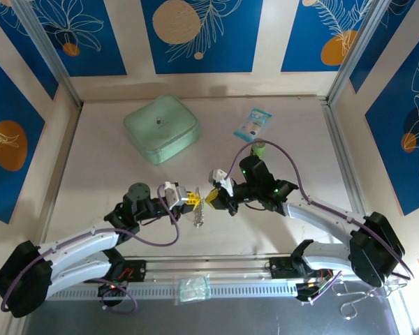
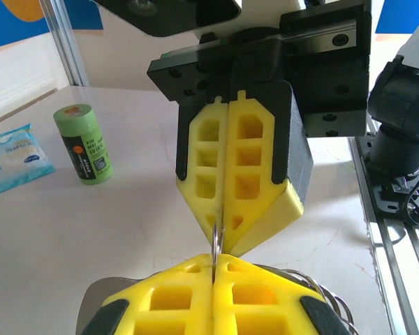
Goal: Put the keys on the keyring
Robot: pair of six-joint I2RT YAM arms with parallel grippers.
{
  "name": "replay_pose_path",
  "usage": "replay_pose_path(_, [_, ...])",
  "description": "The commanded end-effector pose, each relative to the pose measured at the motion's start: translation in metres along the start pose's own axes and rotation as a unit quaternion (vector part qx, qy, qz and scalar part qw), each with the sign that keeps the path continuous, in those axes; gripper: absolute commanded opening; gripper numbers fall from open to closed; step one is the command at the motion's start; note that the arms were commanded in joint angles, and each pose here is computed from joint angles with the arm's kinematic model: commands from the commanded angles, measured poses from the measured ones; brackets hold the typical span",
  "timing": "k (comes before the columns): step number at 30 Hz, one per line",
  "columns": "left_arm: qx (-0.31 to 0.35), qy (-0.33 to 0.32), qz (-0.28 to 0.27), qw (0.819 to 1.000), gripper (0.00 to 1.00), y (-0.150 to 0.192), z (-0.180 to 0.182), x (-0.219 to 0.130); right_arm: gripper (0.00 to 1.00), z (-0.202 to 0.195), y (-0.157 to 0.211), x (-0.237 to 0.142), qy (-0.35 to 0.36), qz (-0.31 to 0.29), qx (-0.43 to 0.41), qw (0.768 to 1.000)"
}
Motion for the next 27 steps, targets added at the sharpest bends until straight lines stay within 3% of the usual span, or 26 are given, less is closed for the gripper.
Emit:
replay_pose_path(1, [0.022, 0.012, -0.049, 0.998, 0.00, -0.017, -0.002, -0.002, 0.22, 0.007, -0.005, -0.008, -0.009, -0.023, -0.019, 1.000])
replay_pose_path(3, [0.021, 0.013, -0.051, 0.998, 0.00, -0.017, -0.002, -0.002, 0.31, 0.009, -0.005, -0.011, -0.004, -0.034, -0.034, 0.999])
replay_pose_path(9, [0.015, 0.022, -0.054, 0.998, 0.00, -0.017, -0.002, -0.001, 0.33, 0.009, -0.010, -0.008, -0.012, -0.053, -0.055, 0.997])
replay_pose_path(15, [0.012, 0.027, -0.054, 0.998, 0.00, -0.016, -0.003, 0.000, 0.24, 0.010, -0.011, -0.003, -0.014, -0.052, -0.064, 0.997])
replay_pose_path(22, [0.011, 0.027, -0.055, 0.998, 0.00, -0.016, -0.003, 0.000, 0.02, 0.010, -0.012, 0.000, -0.020, -0.051, -0.065, 0.996])
replay_pose_path(24, [0.006, 0.020, -0.050, 0.999, 0.00, -0.016, -0.001, 0.001, 0.00, 0.011, -0.013, 0.000, -0.021, -0.051, -0.067, 0.996])
replay_pose_path(27, [0.004, 0.007, -0.025, 1.000, 0.20, -0.014, 0.001, 0.000, 0.00, 0.012, -0.013, -0.002, -0.015, -0.036, -0.076, 0.996])
Point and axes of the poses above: each hand's point on the last joint's axis, 136 mm out from that joint toward the fingers, its own x axis out along the fingers, its own z axis along the line the jaws close on, y = z × x, the point moved 10 cm from there along -x, back along the fingers, and after that the axes turned 5 degrees about x, right-handed, at the moved point
